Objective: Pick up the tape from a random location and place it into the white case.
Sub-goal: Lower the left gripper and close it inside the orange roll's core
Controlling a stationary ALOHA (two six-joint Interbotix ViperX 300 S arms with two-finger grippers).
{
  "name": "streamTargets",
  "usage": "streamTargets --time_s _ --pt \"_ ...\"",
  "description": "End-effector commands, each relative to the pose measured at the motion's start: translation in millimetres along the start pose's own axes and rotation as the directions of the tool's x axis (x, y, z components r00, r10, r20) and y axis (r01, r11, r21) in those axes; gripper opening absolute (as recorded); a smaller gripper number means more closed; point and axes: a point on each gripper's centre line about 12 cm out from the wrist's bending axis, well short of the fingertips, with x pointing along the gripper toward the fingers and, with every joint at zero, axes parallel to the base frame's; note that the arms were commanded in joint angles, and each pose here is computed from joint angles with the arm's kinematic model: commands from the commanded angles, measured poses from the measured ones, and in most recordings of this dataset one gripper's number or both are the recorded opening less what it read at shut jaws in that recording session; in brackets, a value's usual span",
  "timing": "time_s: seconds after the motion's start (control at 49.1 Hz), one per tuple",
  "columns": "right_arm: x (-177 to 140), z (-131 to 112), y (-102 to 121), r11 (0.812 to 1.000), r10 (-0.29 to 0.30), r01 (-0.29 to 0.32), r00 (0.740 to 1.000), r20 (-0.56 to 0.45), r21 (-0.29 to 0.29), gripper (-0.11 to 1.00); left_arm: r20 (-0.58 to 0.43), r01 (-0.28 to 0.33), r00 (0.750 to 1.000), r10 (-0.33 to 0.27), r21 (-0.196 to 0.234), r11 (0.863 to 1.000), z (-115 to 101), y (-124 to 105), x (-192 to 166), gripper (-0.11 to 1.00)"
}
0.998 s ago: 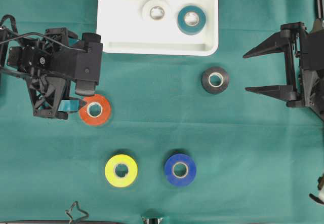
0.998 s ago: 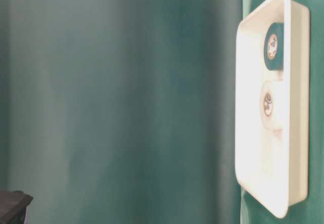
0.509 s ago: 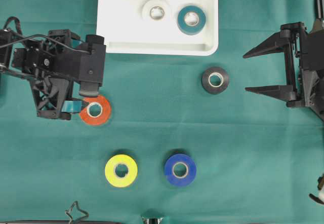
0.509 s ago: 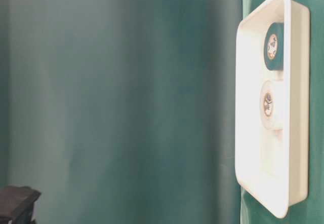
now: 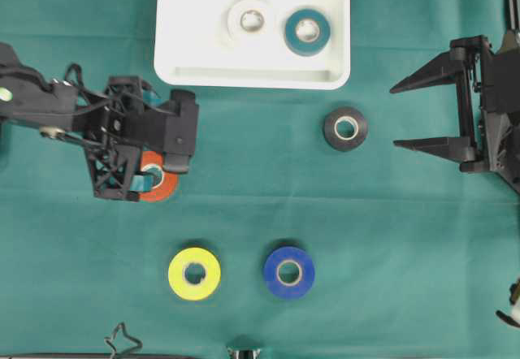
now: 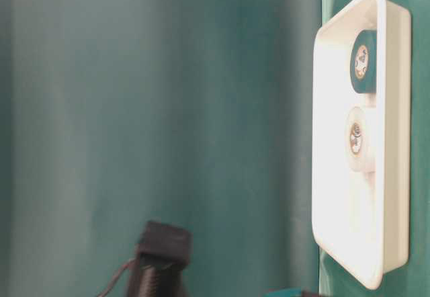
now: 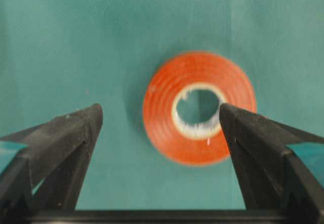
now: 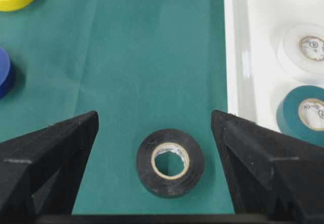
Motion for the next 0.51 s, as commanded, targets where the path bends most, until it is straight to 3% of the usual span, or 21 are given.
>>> streamTargets --time_s 0.0,0.489 --pt "-0.5 7.6 1.1 1.0 0.003 -0.003 1.0 0.02 -0.004 0.87 0.029 0.001 1.0 -0.001 0.005 1.0 4.9 -1.5 4.0 0.98" --pt "0.1 7.2 1.1 1.0 0.003 -0.003 1.0 0.017 -0.005 0.87 -0.06 -0.005 0.998 0.006 0.013 1.0 -19.7 0.2 37.8 0.98"
